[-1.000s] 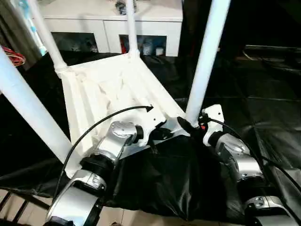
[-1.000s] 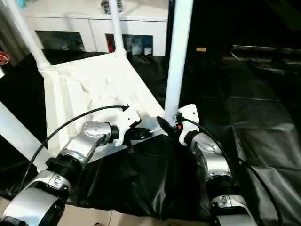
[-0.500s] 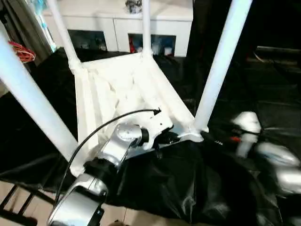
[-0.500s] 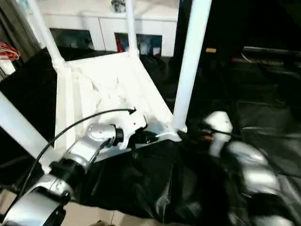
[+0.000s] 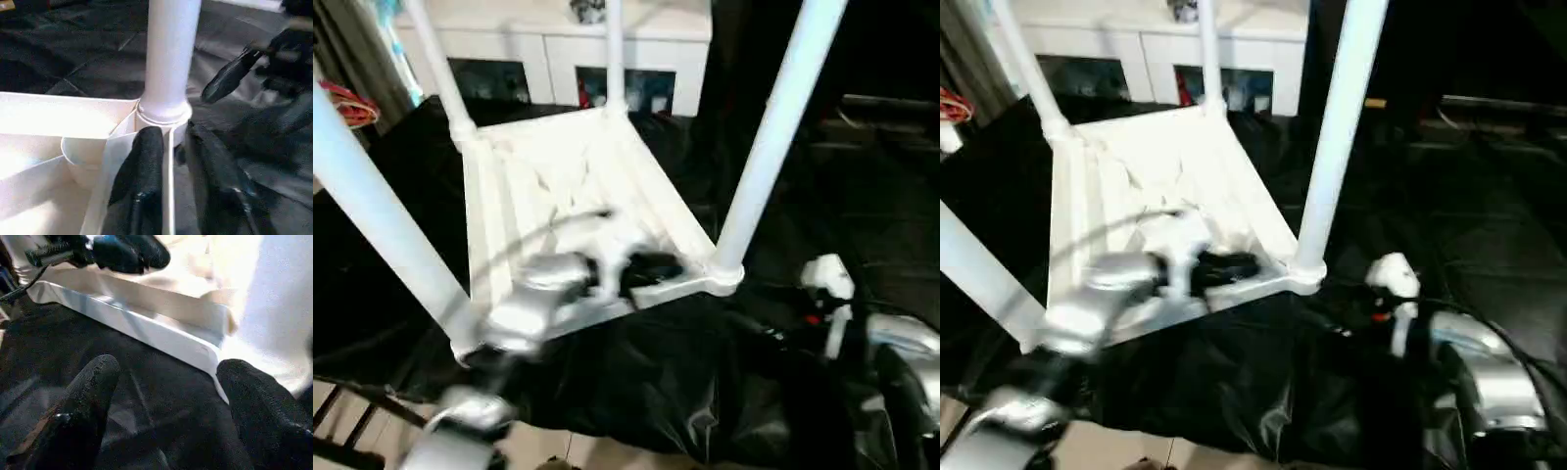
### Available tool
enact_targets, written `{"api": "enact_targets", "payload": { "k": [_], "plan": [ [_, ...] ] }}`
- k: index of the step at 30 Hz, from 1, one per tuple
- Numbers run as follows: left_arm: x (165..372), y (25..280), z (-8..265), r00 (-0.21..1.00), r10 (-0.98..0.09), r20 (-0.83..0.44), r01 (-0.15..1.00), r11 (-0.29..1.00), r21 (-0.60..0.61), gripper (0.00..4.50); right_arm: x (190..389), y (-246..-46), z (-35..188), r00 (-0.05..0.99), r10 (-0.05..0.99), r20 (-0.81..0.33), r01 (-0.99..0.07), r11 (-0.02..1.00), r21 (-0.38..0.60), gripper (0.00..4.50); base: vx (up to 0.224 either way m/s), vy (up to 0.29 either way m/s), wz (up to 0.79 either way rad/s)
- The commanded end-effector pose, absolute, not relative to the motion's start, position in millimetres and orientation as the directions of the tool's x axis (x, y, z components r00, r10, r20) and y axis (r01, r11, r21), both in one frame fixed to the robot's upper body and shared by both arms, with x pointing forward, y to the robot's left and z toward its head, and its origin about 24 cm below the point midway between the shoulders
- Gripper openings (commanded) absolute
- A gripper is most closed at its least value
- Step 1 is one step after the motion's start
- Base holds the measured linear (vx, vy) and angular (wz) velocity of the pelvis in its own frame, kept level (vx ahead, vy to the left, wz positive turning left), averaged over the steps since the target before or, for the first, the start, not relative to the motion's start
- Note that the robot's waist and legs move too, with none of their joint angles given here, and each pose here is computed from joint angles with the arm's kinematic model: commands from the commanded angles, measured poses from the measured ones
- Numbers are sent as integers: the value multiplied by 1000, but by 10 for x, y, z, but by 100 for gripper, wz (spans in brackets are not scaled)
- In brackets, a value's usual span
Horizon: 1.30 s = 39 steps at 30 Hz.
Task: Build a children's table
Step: Rotate leg to tighten, then rotate table base
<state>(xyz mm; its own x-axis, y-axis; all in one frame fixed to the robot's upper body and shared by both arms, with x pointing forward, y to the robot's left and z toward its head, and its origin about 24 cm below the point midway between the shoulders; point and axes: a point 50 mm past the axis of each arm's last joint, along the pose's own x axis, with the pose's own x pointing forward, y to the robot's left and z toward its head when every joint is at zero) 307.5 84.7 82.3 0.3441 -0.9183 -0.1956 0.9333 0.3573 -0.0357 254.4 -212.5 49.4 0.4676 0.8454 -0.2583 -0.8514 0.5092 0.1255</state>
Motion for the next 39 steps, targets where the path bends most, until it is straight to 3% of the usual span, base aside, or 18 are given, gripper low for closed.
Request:
{"api": "enact_targets", "payload": {
  "k": [1,7,12,15,22,28,29,34,35,39],
  "plan": [
    [3013,894,885,313,-933,-176,942,328,-64,128,2591,-2041,531,451,856,-251,-866,488,110,366,0,0,0],
    [2885,1034,892,299,-934,-196,943,321,-92,169,2812,-1864,437,509,817,-271,-836,544,73,366,0,0,0],
    [2869,1036,859,383,-903,-195,914,401,-61,207,3143,-1870,402,701,650,-294,-684,729,-20,366,0,0,0],
    [2849,1042,807,394,-891,-226,907,417,-61,239,3231,-1817,411,733,614,-292,-650,759,-37,366,0,0,0],
    [2797,1017,710,334,-892,-306,928,367,-57,295,3299,-1628,422,725,639,-257,-671,739,-59,366,0,0,0],
    [2803,930,765,332,-905,-267,934,355,-43,331,3336,-1544,484,727,652,-216,-676,734,-63,366,0,0,0],
    [2792,911,794,331,-915,-231,936,349,-39,362,3365,-1559,490,750,627,-212,-651,756,-70,366,0,0,0],
    [2757,971,907,370,-922,-110,924,378,-58,379,3471,-1640,516,844,503,-185,-524,847,-88,366,0,0,0],
    [2755,982,914,375,-921,-104,922,383,-63,409,3476,-1643,517,849,497,-182,-517,851,-88,366,0,0,0],
    [2717,1049,959,391,-917,-84,915,396,-71,409,3508,-1682,520,878,445,-178,-466,880,-96,366,0,0,0]
  ]
}}
